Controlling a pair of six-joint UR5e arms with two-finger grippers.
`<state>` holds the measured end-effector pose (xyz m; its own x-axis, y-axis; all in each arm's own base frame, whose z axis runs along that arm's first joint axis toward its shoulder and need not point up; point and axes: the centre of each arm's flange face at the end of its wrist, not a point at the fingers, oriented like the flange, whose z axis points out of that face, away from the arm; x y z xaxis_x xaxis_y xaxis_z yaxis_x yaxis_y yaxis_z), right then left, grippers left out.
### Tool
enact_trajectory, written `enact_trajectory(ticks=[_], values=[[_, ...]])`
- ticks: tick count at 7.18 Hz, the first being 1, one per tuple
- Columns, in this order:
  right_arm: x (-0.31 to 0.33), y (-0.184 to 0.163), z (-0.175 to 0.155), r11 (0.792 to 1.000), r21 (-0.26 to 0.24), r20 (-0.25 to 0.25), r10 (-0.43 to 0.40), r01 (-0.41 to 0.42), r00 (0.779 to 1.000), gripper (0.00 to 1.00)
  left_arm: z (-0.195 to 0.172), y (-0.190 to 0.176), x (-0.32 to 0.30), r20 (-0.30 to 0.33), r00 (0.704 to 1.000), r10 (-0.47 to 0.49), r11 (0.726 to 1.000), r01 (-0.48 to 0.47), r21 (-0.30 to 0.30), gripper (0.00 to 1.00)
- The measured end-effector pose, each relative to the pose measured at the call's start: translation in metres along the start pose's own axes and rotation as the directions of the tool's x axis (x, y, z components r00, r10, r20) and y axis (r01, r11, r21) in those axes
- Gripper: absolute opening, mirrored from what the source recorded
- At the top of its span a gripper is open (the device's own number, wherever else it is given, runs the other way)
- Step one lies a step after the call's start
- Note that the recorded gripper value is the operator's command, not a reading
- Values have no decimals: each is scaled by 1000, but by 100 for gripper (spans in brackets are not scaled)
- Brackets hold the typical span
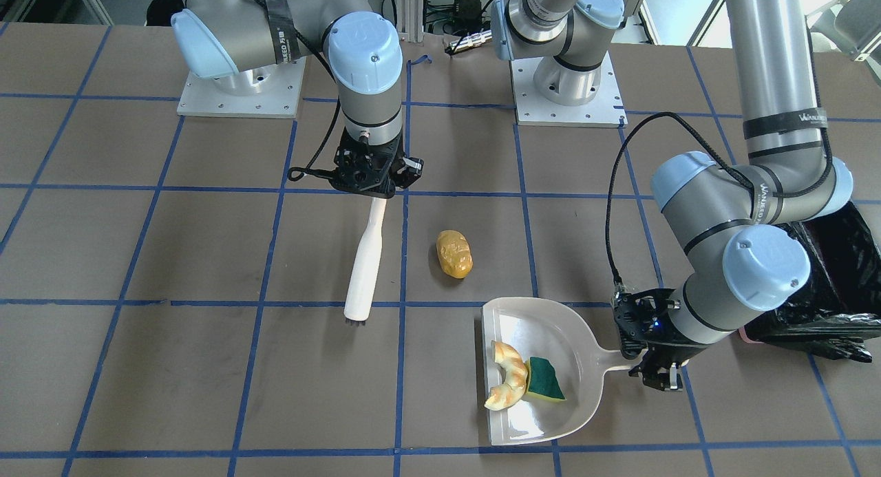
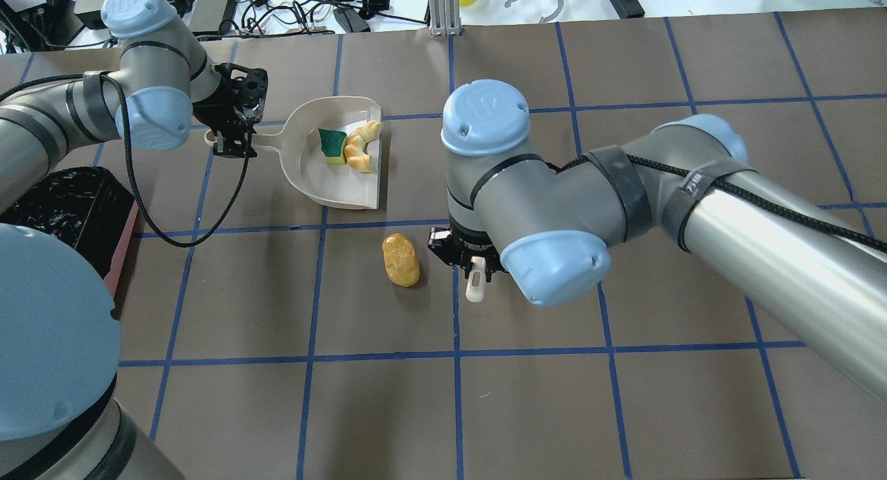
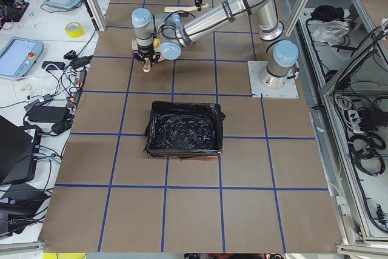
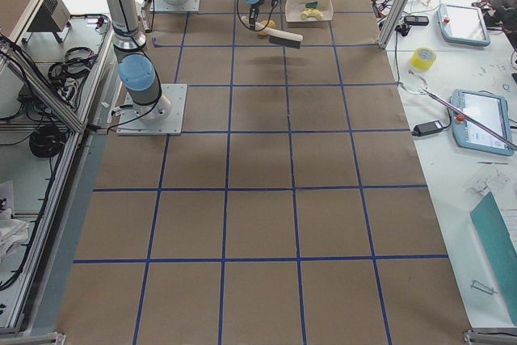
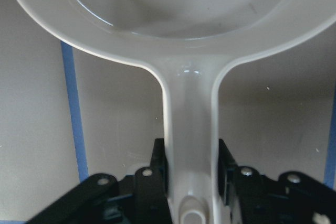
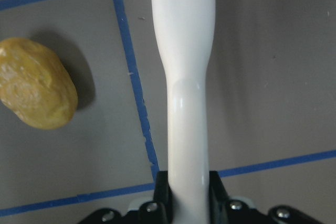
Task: Sweep and dump trash into bin
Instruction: 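Sweep the bread roll in with the right brush while the left pulls the dustpan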
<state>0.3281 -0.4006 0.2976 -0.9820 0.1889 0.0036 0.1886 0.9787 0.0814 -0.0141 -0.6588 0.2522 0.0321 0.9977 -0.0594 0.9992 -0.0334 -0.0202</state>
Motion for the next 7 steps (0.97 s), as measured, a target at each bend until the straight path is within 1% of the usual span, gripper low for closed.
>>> enact_trajectory(ticks=[2,4,5,7], values=[[-2,43,22,999,30,29,9,-10,1000,0,-10,3,44,-32,999,5,999,-6,-34,0],[-24,78,33,999,45,43,-13,11,999,0,-11,5,108,-65,998,15,999,-17,-39,0],[-32,86,37,999,43,55,-24,21,998,0,-7,0,141,-59,998,16,999,-19,-42,0],[-50,87,48,999,45,96,-28,24,995,0,13,-13,191,-24,1000,20,998,-21,-53,0]])
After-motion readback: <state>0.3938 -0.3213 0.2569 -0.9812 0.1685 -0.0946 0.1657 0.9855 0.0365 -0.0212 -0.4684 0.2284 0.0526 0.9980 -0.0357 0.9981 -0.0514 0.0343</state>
